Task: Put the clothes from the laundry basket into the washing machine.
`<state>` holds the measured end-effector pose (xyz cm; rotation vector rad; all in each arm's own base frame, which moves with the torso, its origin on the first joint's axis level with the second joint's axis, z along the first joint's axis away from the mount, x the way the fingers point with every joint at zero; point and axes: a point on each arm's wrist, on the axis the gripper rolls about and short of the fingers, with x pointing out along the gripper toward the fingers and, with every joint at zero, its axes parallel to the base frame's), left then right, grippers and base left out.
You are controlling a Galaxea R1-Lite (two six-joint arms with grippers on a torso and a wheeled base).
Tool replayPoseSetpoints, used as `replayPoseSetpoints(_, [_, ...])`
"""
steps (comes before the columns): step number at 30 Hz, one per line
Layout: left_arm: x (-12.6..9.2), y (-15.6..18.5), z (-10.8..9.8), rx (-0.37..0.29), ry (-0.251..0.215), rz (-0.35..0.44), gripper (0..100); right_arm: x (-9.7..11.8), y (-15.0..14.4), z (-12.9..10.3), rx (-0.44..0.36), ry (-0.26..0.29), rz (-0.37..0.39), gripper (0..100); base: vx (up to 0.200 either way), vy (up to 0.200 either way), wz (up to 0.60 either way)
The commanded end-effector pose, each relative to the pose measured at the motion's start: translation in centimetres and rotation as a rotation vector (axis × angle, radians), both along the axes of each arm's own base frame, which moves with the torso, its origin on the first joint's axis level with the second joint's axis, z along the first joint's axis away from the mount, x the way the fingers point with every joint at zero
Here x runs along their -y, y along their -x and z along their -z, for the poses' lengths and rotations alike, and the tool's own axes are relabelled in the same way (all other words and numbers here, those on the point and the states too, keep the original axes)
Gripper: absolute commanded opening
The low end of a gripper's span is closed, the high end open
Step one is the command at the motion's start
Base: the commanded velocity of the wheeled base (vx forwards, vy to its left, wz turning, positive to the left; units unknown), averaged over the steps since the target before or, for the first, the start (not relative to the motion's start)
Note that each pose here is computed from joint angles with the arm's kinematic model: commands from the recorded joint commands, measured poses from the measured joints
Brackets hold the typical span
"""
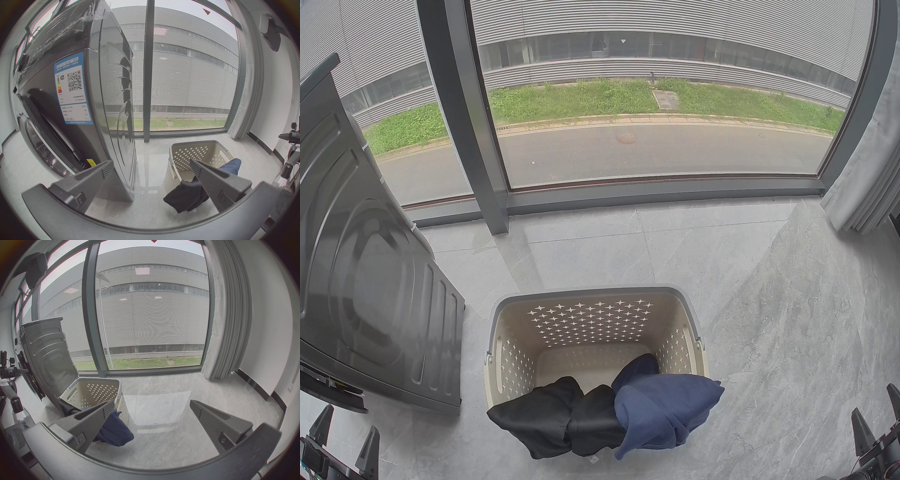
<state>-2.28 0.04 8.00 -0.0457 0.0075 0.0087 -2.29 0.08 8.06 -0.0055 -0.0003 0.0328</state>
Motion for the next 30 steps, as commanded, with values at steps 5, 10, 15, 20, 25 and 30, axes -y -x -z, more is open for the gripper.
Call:
replayPoseSetpoints(5, [0.0, 0.0, 0.44, 0.0, 0.0, -0.001, 100, 0.0, -0.1, 0.46, -0.014, -0.001, 0.001, 100, -0.04, 0.0, 0.0])
replayPoseSetpoints(10, [0.0, 0.0, 0.44, 0.0, 0.0, -0.001, 100, 0.0, -0.1, 0.46, -0.014, 0.001, 0.001, 100, -0.2, 0.0, 0.0])
replayPoseSetpoints(15, [0.0, 0.0, 0.44, 0.0, 0.0, -0.001, 100, 0.0, -0.1, 0.46, -0.014, -0.001, 0.001, 100, 0.0, 0.0, 0.0])
replayPoseSetpoints(20, [0.0, 0.0, 0.44, 0.0, 0.0, -0.002, 100, 0.0, -0.1, 0.46, -0.014, 0.001, 0.001, 100, 0.0, 0.0, 0.0])
replayPoseSetpoints(25, [0.0, 0.0, 0.44, 0.0, 0.0, -0.002, 100, 0.0, -0.1, 0.46, -0.014, 0.001, 0.001, 100, -0.16, 0.0, 0.0])
replayPoseSetpoints(30, [0.0, 0.0, 0.44, 0.0, 0.0, -0.002, 100, 0.0, -0.1, 0.46, -0.014, 0.001, 0.001, 100, -0.2, 0.0, 0.0])
